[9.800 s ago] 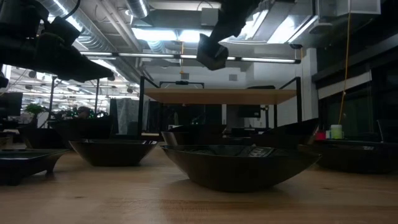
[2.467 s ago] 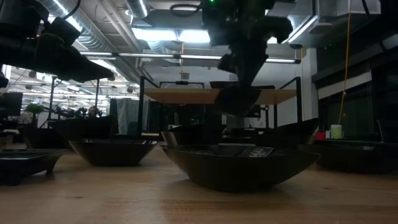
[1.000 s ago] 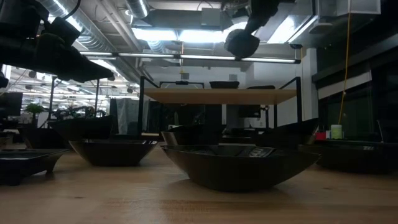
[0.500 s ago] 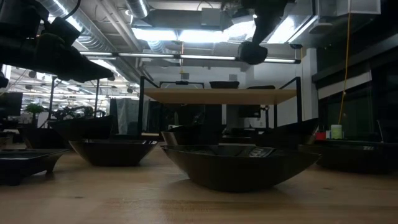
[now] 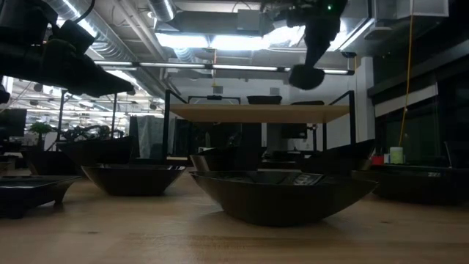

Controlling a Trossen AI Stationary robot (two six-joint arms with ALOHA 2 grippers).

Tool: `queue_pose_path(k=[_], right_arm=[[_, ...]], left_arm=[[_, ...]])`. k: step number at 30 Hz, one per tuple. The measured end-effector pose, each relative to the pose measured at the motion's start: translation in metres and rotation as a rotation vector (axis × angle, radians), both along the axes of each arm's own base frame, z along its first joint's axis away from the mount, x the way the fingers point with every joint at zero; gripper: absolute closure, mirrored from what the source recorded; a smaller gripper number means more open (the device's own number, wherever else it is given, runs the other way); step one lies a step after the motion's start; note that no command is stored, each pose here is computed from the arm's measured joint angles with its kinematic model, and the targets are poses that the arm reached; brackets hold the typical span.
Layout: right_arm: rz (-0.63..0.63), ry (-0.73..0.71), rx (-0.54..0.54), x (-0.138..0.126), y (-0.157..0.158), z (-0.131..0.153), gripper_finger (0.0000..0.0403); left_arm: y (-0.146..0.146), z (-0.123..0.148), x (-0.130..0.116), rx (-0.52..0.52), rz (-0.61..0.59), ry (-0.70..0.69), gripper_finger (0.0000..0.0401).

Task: Pick & Place Mini shaped plates
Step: Stack the leaf-shaped plate on top of the leaf-shaped plate on the shelf

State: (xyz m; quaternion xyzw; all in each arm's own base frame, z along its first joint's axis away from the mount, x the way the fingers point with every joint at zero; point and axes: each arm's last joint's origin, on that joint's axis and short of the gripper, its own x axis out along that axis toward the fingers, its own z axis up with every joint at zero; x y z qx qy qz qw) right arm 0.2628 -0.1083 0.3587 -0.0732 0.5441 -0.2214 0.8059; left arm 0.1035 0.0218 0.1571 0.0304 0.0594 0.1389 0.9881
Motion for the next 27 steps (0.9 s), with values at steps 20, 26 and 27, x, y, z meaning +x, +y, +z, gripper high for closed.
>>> queue_pose_path(k=[20,26,27], right_arm=[[-0.026,0.089,-0.021,-0.002,-0.009,-0.032,0.0366],[-0.024,0.079,-0.026,-0.001,-0.010,-0.031,0.0352],[-0.024,0.079,-0.026,-0.001,-0.010,-0.031,0.0349]], left_arm=[[0.000,0.000,0.000,0.000,0.000,0.000,0.0297],[0.000,0.000,0.000,0.000,0.000,0.000,0.0297],[0.000,0.000,0.000,0.000,0.000,0.000,0.0297]])
